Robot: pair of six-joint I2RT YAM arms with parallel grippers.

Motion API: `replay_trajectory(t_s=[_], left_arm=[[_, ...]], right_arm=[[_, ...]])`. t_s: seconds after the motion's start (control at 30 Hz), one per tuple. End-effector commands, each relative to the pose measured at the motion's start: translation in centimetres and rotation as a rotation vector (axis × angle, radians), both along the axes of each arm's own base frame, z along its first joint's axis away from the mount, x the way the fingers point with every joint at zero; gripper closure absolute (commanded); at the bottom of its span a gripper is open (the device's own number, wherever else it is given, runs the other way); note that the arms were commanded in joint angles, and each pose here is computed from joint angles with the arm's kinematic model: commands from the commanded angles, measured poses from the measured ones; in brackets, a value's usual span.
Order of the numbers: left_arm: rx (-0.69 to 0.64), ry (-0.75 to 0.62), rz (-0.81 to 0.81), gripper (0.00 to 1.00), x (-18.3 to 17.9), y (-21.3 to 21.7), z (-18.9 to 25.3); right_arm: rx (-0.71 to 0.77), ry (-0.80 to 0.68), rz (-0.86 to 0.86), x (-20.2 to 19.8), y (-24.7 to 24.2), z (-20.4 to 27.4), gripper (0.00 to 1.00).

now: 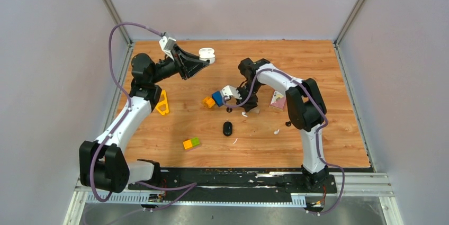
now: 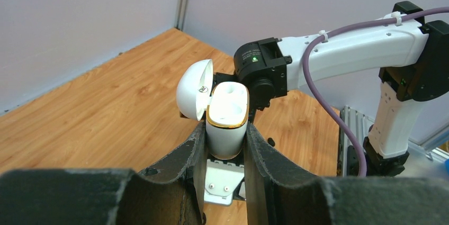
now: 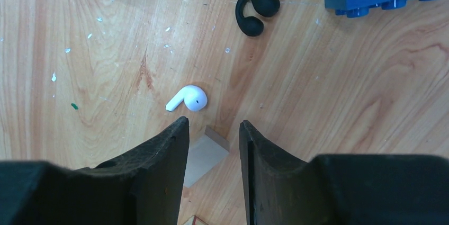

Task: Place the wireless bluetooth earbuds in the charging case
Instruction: Move the left earbud to the center of the board.

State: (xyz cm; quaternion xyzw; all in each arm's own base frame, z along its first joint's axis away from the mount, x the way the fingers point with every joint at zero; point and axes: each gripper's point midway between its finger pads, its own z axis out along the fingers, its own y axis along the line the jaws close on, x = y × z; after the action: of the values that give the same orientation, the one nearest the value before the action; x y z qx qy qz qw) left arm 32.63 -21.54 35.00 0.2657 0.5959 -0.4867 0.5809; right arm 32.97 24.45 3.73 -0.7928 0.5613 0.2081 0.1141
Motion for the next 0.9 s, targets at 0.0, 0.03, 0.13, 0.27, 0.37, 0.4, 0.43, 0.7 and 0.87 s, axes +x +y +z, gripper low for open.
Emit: replay_trajectory(t_s=[0.0, 0.03, 0.13, 0.27, 0.37, 0.4, 0.43, 0.7, 0.87], left_arm=[[-0.007, -0.064, 0.016, 1.0, -0.6, 0.5, 1.4], [-0.008, -0.066, 0.015, 1.0, -0.7, 0.5, 1.5], [-0.009, -0.061, 0.017, 1.0, -0.7, 0.6, 1.3], [-0.01, -0.06, 0.018, 1.0, -0.8, 0.6, 1.3], [-0.011, -0.059, 0.02, 1.0, -0.9, 0.7, 1.3], [-0.01, -0.058, 0.02, 1.0, -1.0, 0.7, 1.2], [-0.01, -0.057, 0.019, 1.0, -1.0, 0.7, 1.2], [-0.013, -0.057, 0.023, 1.0, -1.1, 0.7, 1.2], [-0.019, -0.047, 0.025, 1.0, -1.2, 0.8, 0.8]], right_arm=[[-0.001, -0.025, 0.041, -0.2, 0.5, -0.6, 0.59], [-0.007, -0.045, 0.04, 0.0, 0.6, -0.8, 0.59], [-0.01, -0.094, 0.035, 0.4, 0.8, -1.2, 0.6], [-0.019, -0.122, 0.043, 0.5, 0.7, -1.4, 0.6], [-0.025, -0.122, 0.044, 0.3, 0.5, -1.5, 0.61], [-0.025, -0.122, 0.047, 0.2, 0.5, -1.6, 0.61], [-0.025, -0.121, 0.05, 0.0, 0.6, -1.6, 0.61], [-0.01, -0.079, 0.087, -2.7, 1.1, -0.8, 0.6], [-0.01, -0.085, 0.072, -2.7, 1.5, -0.6, 0.63]])
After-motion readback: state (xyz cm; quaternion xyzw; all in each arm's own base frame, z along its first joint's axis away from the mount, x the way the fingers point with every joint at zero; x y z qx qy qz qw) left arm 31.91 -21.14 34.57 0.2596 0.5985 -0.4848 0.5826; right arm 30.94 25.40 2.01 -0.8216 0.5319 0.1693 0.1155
